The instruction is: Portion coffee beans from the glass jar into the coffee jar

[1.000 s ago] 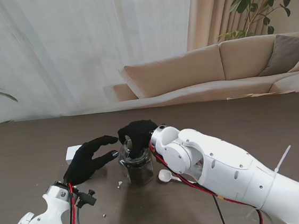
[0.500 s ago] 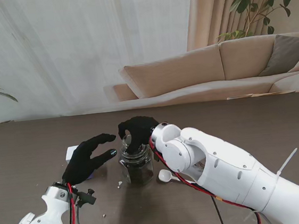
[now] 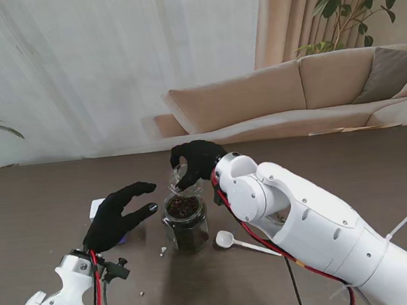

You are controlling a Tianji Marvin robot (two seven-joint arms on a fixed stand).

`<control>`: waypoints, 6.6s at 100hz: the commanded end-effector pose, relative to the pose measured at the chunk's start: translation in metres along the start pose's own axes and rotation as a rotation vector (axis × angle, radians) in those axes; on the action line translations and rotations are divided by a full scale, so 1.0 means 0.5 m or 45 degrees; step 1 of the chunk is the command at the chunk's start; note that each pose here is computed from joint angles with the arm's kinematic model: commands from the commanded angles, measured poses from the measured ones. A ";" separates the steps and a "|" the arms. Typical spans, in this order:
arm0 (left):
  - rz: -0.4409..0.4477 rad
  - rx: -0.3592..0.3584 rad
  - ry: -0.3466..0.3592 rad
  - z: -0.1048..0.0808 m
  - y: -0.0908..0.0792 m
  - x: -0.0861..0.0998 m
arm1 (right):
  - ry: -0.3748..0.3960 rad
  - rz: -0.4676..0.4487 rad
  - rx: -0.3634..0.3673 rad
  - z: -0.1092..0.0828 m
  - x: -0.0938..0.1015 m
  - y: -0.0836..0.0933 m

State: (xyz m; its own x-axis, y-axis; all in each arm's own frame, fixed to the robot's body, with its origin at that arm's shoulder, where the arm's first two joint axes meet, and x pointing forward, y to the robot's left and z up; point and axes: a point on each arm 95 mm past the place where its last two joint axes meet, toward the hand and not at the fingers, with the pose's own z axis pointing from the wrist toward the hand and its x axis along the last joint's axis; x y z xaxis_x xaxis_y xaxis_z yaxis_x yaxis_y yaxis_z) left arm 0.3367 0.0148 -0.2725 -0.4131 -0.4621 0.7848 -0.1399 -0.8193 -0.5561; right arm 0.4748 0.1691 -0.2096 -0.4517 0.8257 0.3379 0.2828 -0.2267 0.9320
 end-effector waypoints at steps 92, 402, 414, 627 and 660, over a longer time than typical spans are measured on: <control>-0.025 -0.081 -0.030 0.018 0.022 -0.010 | -0.368 -0.136 0.048 -0.056 -0.293 -0.110; -0.044 -0.137 -0.058 0.026 0.033 -0.017 | -0.019 0.022 -0.252 -0.192 -0.206 -0.039; -0.045 -0.139 -0.058 0.027 0.034 -0.018 | 0.044 0.120 -0.259 -0.212 -0.193 -0.043; 0.233 0.345 -0.326 -0.156 -0.082 -0.166 | -0.005 0.439 -0.287 -0.276 -0.191 -0.179; 0.142 0.366 -0.469 -0.180 -0.069 -0.232 | -0.016 0.442 -0.266 -0.272 -0.195 -0.185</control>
State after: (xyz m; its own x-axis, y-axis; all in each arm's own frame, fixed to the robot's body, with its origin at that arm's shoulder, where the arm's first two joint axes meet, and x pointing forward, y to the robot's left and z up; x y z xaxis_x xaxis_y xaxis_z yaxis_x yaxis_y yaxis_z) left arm 0.3105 0.1269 -0.3591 -0.0971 -0.6068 0.7889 0.1977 -0.7886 -0.5823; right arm 0.3792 0.0363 -0.3069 -0.3521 0.6909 0.6314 0.2150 -0.5969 0.7730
